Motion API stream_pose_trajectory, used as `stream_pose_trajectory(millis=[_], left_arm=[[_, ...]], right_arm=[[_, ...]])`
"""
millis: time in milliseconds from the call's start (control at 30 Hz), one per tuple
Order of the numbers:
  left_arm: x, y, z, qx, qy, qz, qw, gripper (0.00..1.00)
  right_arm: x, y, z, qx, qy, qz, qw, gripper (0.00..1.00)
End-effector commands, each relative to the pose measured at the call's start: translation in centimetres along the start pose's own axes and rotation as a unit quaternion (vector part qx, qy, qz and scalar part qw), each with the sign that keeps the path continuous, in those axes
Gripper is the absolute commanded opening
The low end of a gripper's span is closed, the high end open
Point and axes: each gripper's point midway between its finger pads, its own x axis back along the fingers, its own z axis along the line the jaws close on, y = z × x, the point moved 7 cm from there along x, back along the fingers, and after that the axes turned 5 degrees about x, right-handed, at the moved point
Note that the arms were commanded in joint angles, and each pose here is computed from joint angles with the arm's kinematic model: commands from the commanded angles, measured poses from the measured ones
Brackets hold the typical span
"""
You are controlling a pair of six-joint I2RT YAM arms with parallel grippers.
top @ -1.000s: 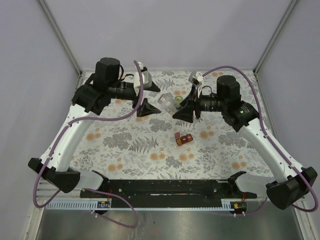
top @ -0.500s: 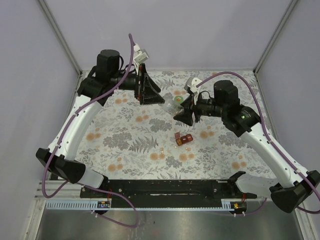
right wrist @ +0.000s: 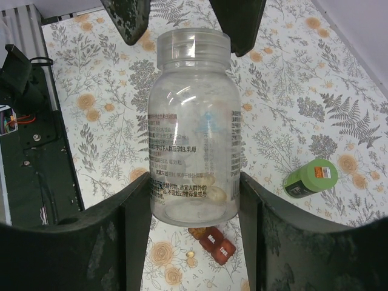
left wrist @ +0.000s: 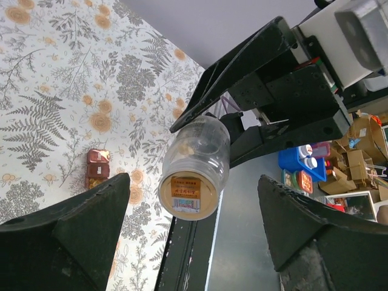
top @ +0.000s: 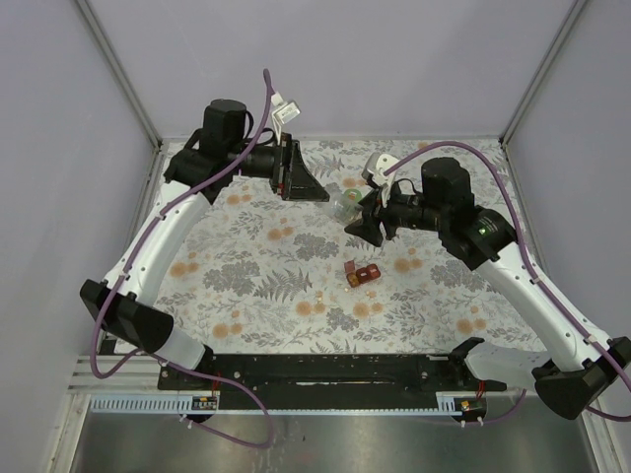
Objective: Sort the pills into containers
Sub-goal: Screw the lid of the pill bottle onto the pill bottle.
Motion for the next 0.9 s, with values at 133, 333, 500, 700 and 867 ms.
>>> stream_pose_trajectory(millis=[133, 333, 500, 700, 867], left_arm=[[-0.5, -1.0, -0.3, 0.021, -0.023, 0.018, 0.999, 0.8], [-0.9, -1.5, -0.4, 0.019, -0.028, 0.026, 0.999, 0.61], [-1.2, -1.3, -0.3, 0.014, -0.034, 0.028, 0.999, 0.42], [-1.1, -1.1, -0.6, -0.018, -0.048, 0.035, 0.998, 0.24], [-0.7, -1.6, -0.6, -0.071, -0.062, 0.047, 0.994, 0.18]], right_arm=[[0.9, 2.2, -0.2, 0.033, -0.02, -0.029, 0.999, 0.0], [0.8, 2.0, -0.1, 0.032, -0.021, -0.028, 0.999, 0.0], [0.8, 1.8, 0.0, 0.03, -0.015, -0.029, 0.999, 0.0], [0.7, 1.6, 0.3, 0.025, -0.005, -0.031, 0.999, 0.0], [0.4, 1.7, 0.7, 0.007, 0.014, -0.034, 0.999, 0.0]])
